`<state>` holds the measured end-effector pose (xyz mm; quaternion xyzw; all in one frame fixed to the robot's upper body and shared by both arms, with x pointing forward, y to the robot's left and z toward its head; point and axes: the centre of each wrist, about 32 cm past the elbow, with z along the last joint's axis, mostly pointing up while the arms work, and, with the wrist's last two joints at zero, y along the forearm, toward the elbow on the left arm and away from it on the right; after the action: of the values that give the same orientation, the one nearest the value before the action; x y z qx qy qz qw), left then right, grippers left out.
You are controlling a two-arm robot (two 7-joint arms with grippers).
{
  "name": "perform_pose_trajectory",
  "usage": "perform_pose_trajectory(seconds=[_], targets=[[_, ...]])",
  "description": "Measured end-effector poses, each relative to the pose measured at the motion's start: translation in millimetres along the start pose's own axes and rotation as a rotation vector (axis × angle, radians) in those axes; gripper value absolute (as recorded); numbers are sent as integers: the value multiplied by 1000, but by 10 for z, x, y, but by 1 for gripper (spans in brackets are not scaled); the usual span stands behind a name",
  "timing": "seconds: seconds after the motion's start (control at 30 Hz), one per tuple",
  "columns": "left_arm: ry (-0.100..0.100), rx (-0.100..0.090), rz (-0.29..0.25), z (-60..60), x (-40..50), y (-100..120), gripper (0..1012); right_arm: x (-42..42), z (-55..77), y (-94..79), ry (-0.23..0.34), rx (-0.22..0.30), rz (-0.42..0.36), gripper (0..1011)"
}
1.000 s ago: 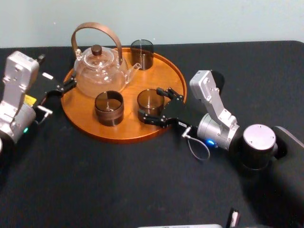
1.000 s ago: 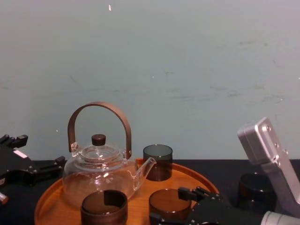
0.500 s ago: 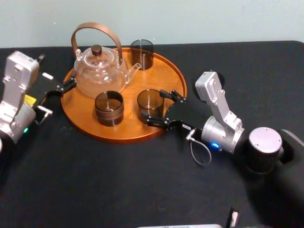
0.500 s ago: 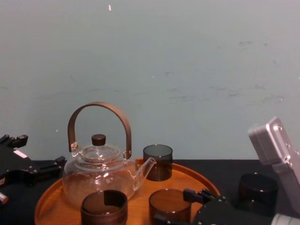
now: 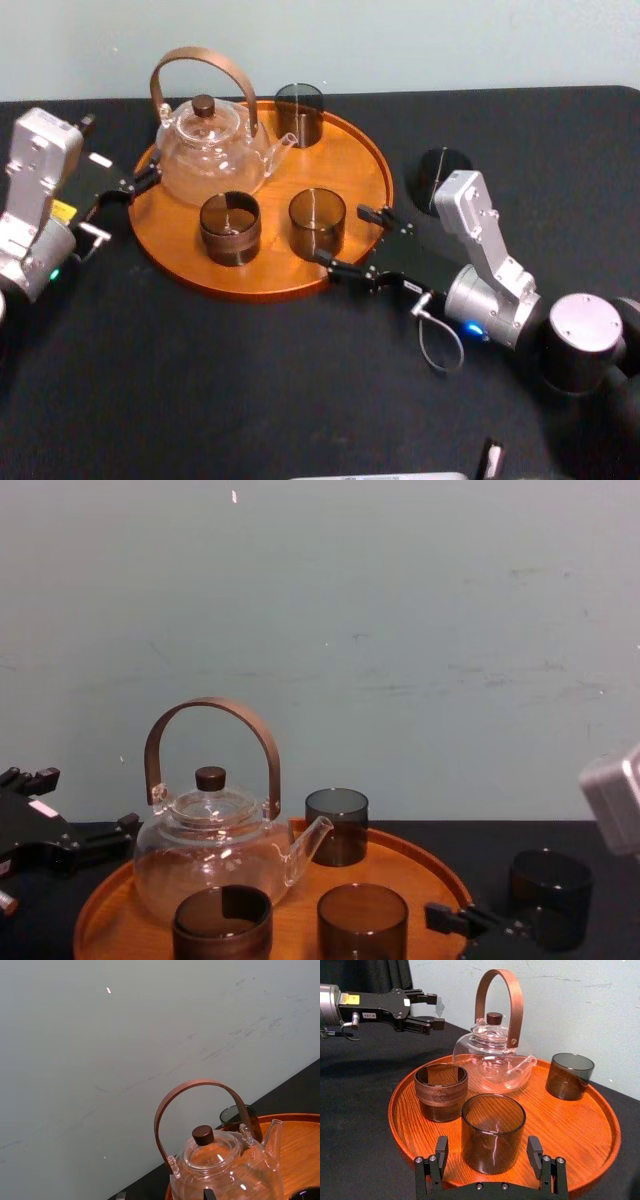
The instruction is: Pick up the glass from the table and place it on the tray.
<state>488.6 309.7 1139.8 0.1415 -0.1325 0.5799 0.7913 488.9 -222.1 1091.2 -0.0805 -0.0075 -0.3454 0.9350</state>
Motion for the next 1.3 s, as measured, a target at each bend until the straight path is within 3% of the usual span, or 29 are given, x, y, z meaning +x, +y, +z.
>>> perform_pose_trajectory(seconds=[0.3, 0.8, 0.97, 1.3], targets=[[0, 0, 0, 0, 0, 0, 1001, -80, -17, -281, 5, -1, -59, 1002], [0, 0, 0, 0, 0, 0, 1001, -83, -94, -643, 37, -3, -181, 1002], [0, 0, 0, 0, 0, 0, 1001, -52, -109, -706, 45, -8, -220, 1003], [0, 0, 0, 0, 0, 0, 1001, 125, -130, -783, 68, -21, -305, 1002]])
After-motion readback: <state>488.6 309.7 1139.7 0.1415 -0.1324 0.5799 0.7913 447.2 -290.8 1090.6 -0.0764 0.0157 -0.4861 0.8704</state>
